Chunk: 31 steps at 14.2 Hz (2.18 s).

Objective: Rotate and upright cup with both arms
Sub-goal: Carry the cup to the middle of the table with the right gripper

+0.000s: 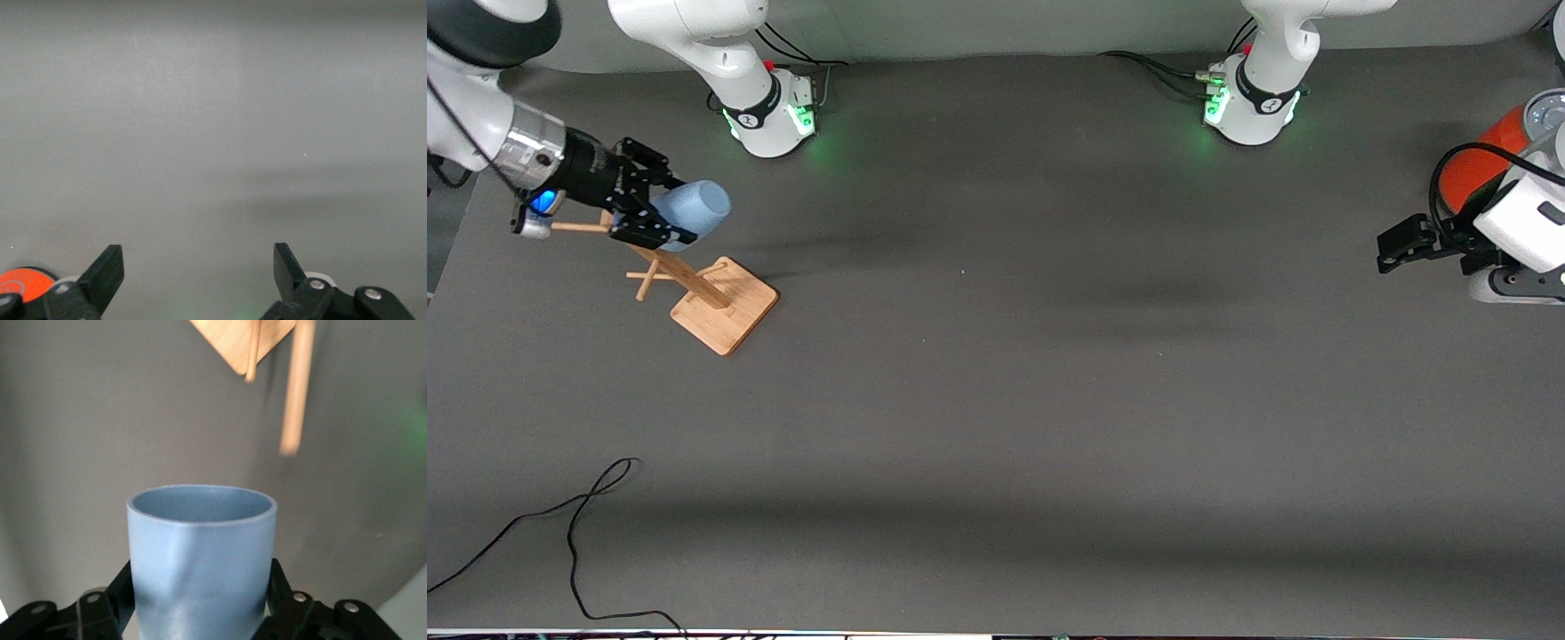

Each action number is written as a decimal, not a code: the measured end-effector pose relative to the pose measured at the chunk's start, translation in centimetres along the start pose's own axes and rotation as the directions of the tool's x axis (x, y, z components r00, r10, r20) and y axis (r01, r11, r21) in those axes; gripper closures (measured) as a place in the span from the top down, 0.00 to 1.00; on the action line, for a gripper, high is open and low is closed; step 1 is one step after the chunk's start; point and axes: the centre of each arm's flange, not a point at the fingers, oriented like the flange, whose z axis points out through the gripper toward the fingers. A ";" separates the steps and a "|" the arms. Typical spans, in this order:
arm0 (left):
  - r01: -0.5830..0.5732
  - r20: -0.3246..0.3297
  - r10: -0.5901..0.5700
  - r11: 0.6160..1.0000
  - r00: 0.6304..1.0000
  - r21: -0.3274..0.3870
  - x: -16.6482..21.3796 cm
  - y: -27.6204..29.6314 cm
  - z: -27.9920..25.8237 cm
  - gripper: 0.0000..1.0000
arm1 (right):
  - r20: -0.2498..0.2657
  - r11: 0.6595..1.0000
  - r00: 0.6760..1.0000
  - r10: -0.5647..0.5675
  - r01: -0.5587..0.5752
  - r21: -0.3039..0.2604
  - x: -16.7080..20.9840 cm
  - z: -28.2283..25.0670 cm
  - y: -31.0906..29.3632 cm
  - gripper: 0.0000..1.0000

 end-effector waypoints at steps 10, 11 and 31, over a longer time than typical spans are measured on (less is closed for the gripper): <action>0.000 0.002 0.000 1.000 1.000 0.000 0.0 0.0 0.1 1.00 | -0.128 0.996 0.992 0.004 0.008 0.093 -25.8 13.8 -2.6 0.78; 0.000 0.002 0.000 1.000 1.000 0.000 0.0 0.0 0.1 1.00 | -0.147 0.995 0.989 0.012 0.002 0.099 -27.2 15.9 -3.0 0.78; 0.001 0.008 -0.001 1.000 1.000 0.000 0.2 -0.1 0.4 1.00 | -0.437 0.998 0.898 -0.060 0.066 -0.002 -29.9 48.0 -1.6 1.00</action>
